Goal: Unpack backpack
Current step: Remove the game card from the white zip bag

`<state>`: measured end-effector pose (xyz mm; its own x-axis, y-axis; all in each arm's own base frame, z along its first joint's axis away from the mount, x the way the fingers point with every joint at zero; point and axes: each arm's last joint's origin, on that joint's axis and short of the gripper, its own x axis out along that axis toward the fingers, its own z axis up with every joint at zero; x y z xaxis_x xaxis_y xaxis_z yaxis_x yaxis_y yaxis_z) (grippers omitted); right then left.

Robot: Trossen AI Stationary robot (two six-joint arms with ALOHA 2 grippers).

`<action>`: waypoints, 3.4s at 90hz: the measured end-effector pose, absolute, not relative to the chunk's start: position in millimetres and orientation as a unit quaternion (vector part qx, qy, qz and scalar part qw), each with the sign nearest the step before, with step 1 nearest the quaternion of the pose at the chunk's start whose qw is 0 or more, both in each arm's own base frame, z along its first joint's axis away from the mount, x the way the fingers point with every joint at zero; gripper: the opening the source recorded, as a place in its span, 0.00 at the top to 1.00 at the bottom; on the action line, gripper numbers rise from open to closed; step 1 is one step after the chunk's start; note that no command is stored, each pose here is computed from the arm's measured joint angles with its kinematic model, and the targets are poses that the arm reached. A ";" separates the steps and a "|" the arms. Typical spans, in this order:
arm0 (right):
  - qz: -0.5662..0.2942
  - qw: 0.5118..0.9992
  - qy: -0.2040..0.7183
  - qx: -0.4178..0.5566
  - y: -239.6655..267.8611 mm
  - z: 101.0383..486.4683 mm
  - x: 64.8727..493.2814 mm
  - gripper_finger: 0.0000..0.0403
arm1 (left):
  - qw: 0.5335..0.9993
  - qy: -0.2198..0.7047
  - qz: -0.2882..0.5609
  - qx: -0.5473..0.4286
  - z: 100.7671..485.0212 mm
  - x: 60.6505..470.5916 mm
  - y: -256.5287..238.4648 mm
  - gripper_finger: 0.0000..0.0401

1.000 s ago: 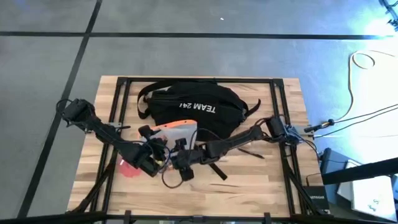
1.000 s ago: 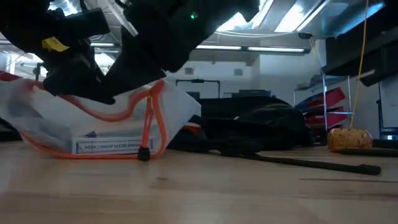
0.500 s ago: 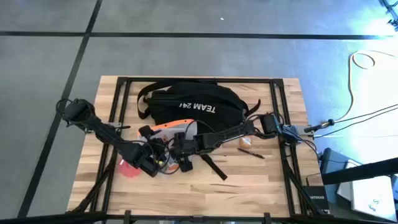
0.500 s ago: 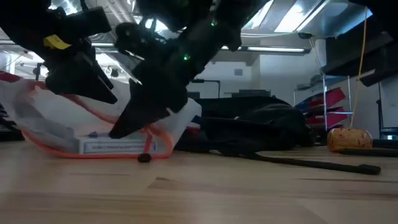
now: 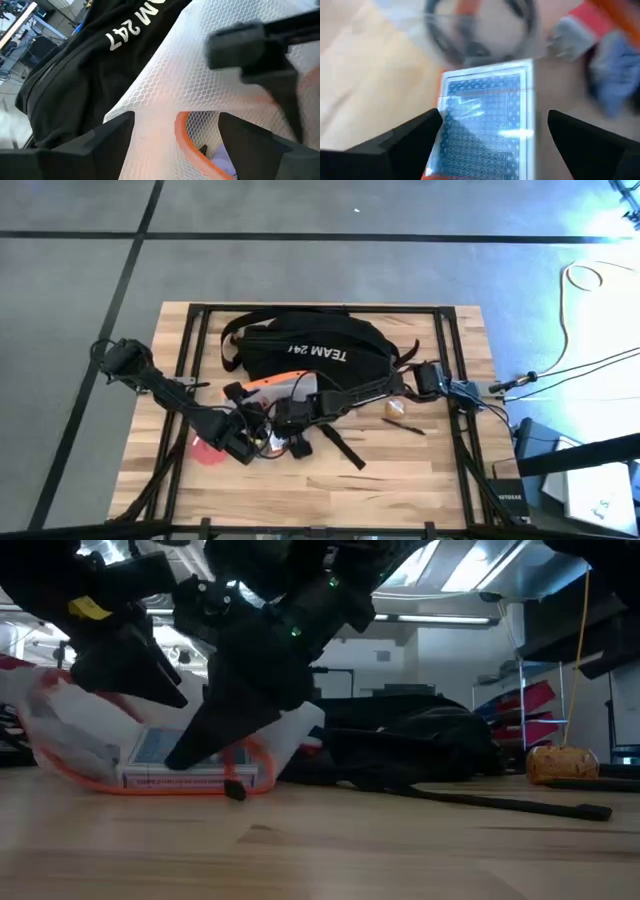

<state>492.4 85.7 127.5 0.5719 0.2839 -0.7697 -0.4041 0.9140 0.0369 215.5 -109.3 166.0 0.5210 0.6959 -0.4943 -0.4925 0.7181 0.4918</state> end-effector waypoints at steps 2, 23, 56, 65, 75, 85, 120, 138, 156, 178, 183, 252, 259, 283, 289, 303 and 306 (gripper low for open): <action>0.198 0.882 0.423 -0.066 86.4 127.1 492.0 0.11 | 0.859 0.347 0.346 0.147 165.9 215.4 -109.2 0.30; 0.205 0.873 0.439 -0.060 91.3 130.2 491.1 0.11 | 0.859 0.346 0.346 0.148 166.0 215.5 -109.2 0.30; 0.215 0.859 0.460 -0.062 112.7 128.3 482.8 0.11 | 0.859 0.348 0.345 0.150 166.0 215.5 -109.2 0.30; 0.229 0.856 0.458 -0.069 128.1 128.8 479.1 0.11 | 0.859 0.348 0.345 0.150 166.0 215.5 -109.2 0.30; 0.244 0.851 0.458 -0.079 147.3 128.8 473.5 0.11 | 0.859 0.347 0.345 0.151 166.0 215.4 -109.3 0.30; 0.240 0.843 0.471 -0.100 163.3 127.6 465.4 0.11 | 0.859 0.347 0.345 0.151 166.0 215.4 -109.3 0.30; 0.143 0.832 0.514 -0.147 200.2 127.6 440.1 0.21 | 0.859 0.346 0.346 0.149 166.2 215.7 -109.1 0.30; 0.148 0.826 0.523 -0.150 209.8 127.1 433.2 0.28 | 0.859 0.346 0.346 0.148 166.2 215.7 -109.1 0.30; 0.131 0.802 0.568 -0.131 208.6 126.7 422.9 0.26 | 0.859 0.346 0.346 0.148 166.2 215.6 -109.2 0.30; 0.110 0.773 0.615 -0.111 220.0 135.5 400.7 0.27 | 0.859 0.348 0.345 0.148 166.1 215.6 -109.3 0.30; 0.107 0.766 0.625 -0.109 224.6 138.0 394.3 0.28 | 0.859 0.347 0.345 0.147 166.1 215.6 -109.3 0.30; -0.099 0.737 0.668 -0.001 224.8 152.6 240.0 0.28 | 0.860 0.346 0.345 0.147 166.1 215.7 -109.4 0.30; -0.129 0.738 0.662 0.023 217.6 149.0 214.7 0.28 | 0.860 0.346 0.346 0.146 166.1 215.7 -109.4 0.30; -0.186 0.743 0.632 0.119 195.2 136.4 155.6 0.28 | 0.860 0.343 0.347 0.148 166.2 215.8 -109.3 0.30; -0.201 0.737 0.630 0.141 192.0 138.8 148.1 0.28 | 0.860 0.343 0.348 0.148 166.2 215.8 -109.2 0.30; -0.226 0.712 0.635 0.198 190.7 148.8 136.8 0.28 | 0.860 0.343 0.348 0.147 166.3 215.8 -109.2 0.30; -0.226 0.708 0.636 0.207 191.7 150.6 134.8 0.28 | 0.860 0.342 0.348 0.147 166.3 215.8 -109.2 0.30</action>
